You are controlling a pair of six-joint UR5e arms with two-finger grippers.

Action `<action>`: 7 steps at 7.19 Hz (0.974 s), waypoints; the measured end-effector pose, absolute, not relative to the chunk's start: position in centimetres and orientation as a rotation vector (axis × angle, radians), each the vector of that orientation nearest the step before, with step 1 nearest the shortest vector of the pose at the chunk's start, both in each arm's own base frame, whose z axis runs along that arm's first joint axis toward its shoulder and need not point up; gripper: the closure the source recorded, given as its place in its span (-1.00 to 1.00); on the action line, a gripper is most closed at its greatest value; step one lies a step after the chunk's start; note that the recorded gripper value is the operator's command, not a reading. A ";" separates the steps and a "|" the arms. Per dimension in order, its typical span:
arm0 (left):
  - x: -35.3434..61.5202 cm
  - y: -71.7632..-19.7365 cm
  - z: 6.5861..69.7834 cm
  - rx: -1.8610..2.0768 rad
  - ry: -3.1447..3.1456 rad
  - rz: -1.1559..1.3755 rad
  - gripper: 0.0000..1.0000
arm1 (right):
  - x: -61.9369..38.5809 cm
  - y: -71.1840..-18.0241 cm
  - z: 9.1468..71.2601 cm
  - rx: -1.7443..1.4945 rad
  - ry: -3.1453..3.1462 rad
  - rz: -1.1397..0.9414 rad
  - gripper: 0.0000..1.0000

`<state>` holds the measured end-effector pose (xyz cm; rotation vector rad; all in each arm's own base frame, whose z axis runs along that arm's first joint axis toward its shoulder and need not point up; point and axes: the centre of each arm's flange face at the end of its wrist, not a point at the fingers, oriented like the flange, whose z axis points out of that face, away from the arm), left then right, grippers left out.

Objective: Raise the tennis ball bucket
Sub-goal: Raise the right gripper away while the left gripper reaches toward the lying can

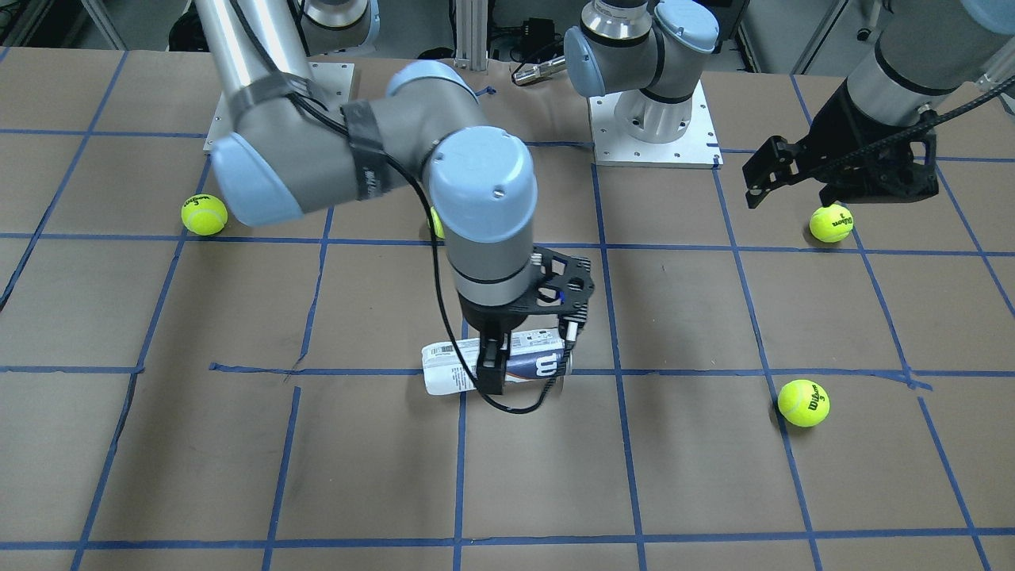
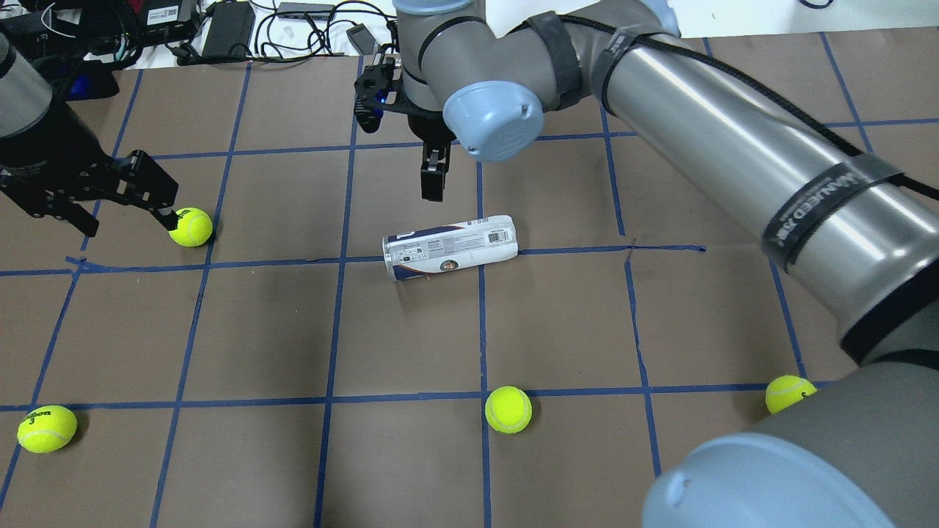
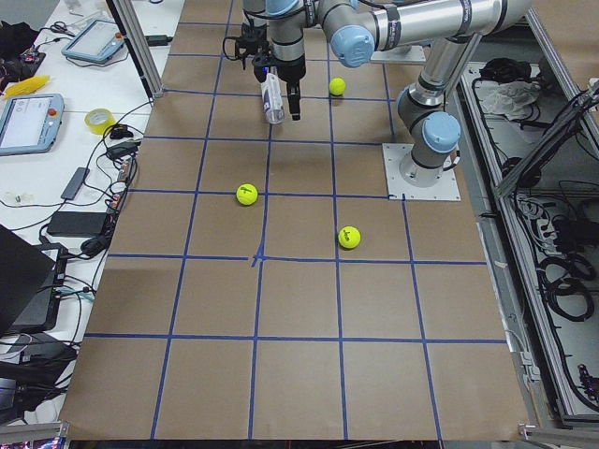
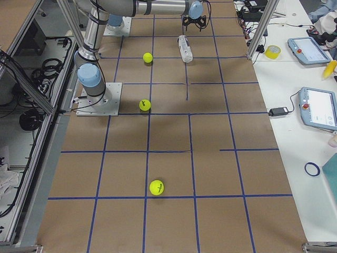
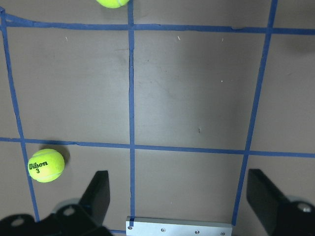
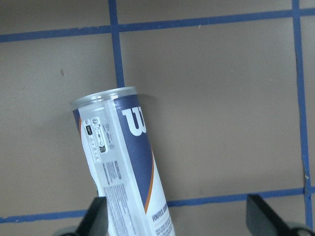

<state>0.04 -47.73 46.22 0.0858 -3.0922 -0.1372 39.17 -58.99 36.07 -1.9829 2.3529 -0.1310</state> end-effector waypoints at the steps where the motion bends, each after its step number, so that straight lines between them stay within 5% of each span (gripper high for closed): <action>1: -0.8 -48.5 45.5 0.086 -2.993 -0.114 -1.00 | 36.4 -58.7 39.1 -1.880 2.425 -0.120 -1.00; 7: -8.8 -53.3 37.3 0.006 -2.620 0.037 -1.00 | 16.3 -55.3 52.7 -1.161 2.830 -0.024 -1.00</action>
